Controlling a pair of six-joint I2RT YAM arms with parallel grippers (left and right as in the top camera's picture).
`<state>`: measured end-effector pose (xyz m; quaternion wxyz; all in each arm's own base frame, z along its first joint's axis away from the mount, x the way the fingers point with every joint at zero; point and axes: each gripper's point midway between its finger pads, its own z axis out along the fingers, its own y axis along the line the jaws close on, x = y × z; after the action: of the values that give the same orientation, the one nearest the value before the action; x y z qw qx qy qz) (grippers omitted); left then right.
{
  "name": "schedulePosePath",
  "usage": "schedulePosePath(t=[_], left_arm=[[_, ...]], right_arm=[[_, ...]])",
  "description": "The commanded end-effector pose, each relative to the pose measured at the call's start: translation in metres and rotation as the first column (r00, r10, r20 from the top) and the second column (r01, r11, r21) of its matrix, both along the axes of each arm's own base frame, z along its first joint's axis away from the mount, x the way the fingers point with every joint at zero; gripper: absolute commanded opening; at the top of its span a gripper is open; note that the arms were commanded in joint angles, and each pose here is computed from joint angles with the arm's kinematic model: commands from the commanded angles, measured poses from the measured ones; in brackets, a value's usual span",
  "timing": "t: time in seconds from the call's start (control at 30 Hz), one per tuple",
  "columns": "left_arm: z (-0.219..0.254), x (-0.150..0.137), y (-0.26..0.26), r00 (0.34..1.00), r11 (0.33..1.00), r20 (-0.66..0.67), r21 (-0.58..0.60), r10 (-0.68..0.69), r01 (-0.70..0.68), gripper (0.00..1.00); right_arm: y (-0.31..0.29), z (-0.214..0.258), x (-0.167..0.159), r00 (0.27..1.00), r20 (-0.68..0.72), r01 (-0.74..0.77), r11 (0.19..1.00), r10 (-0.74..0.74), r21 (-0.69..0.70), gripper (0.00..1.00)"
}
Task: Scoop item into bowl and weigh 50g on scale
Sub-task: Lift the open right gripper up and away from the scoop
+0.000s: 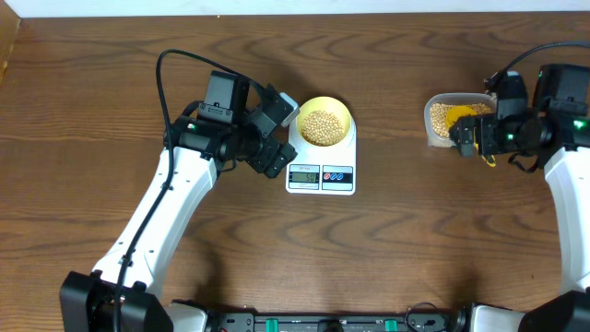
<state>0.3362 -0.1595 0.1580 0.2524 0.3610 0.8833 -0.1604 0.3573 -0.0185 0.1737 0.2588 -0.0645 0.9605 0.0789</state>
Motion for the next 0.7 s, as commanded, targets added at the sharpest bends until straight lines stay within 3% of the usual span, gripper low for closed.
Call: schedulePosePath(t=[0.0, 0.67], left_arm=[[-0.002, -0.003, 0.0, 1.0, 1.0, -0.007, -0.007, -0.007, 0.007, 0.86], [-0.002, -0.003, 0.0, 1.0, 1.0, -0.007, -0.007, -0.007, 0.007, 0.86]], right_arm=[[-0.004, 0.02, 0.001, 0.999, 0.034, -0.002, 0.999, 0.003, -0.047, 0.99], [-0.025, 0.055, -0.01, 0.994, 0.004, 0.107, 0.985, -0.107, -0.134, 0.99]])
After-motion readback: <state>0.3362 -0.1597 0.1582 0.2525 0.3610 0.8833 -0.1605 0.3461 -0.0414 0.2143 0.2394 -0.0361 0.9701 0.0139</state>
